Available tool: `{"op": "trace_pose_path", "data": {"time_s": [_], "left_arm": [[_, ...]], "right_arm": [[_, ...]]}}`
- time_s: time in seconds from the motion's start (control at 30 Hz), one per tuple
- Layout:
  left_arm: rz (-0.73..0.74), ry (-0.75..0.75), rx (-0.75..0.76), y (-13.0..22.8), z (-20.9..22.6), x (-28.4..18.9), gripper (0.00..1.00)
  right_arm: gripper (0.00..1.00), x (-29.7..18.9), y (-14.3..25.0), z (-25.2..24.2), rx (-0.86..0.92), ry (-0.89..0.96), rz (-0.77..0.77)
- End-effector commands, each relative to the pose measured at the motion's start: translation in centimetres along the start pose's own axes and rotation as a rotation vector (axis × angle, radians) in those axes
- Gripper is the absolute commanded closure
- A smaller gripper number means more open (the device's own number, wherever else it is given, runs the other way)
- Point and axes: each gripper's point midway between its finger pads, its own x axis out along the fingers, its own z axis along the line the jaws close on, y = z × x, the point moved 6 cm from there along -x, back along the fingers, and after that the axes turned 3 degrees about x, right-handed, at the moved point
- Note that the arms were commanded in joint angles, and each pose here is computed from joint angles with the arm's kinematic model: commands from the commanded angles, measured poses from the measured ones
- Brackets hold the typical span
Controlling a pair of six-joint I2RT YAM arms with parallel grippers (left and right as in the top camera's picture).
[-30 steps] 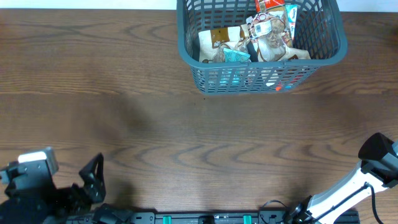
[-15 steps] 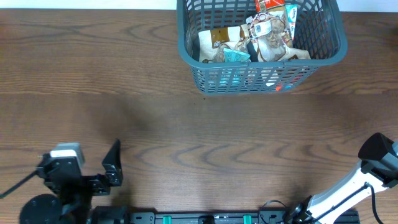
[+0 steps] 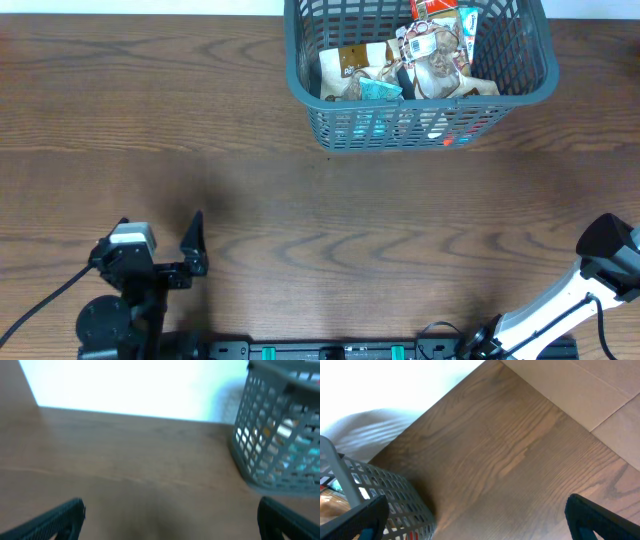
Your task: Pack container
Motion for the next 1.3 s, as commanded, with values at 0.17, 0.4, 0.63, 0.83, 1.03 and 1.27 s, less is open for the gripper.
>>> {"op": "trace_pose_path", "data": {"time_s": [0.17,0.4,0.63,0.83,1.03,1.27], "left_arm": [[-0.068,0.063,0.025,2.6,-0.4,2.5,0.01],[-0.036,0.062,0.02,5.0,-0.3,3.3,0.01],[0.02,0.063,0.012,7.2,-0.2,4.1,0.01],[0.067,0.062,0.006,9.0,-0.1,4.7,0.01],[0.078,0.053,0.005,9.5,0.0,4.8,0.01],[0.082,0.053,0.005,9.5,0.0,4.8,0.01]], "right_arm": [[0.01,-0.9,-0.1,0.1,0.007,-0.007,-0.02],[0.01,-0.9,-0.1,0.1,0.006,-0.008,-0.02],[0.01,-0.9,-0.1,0.1,0.007,-0.007,-0.02],[0.01,-0.9,-0.1,0.1,0.007,-0.007,-0.02],[0.01,-0.9,-0.1,0.1,0.007,-0.007,-0.02],[0.01,-0.9,-0.1,0.1,0.007,-0.007,-0.02]]}}
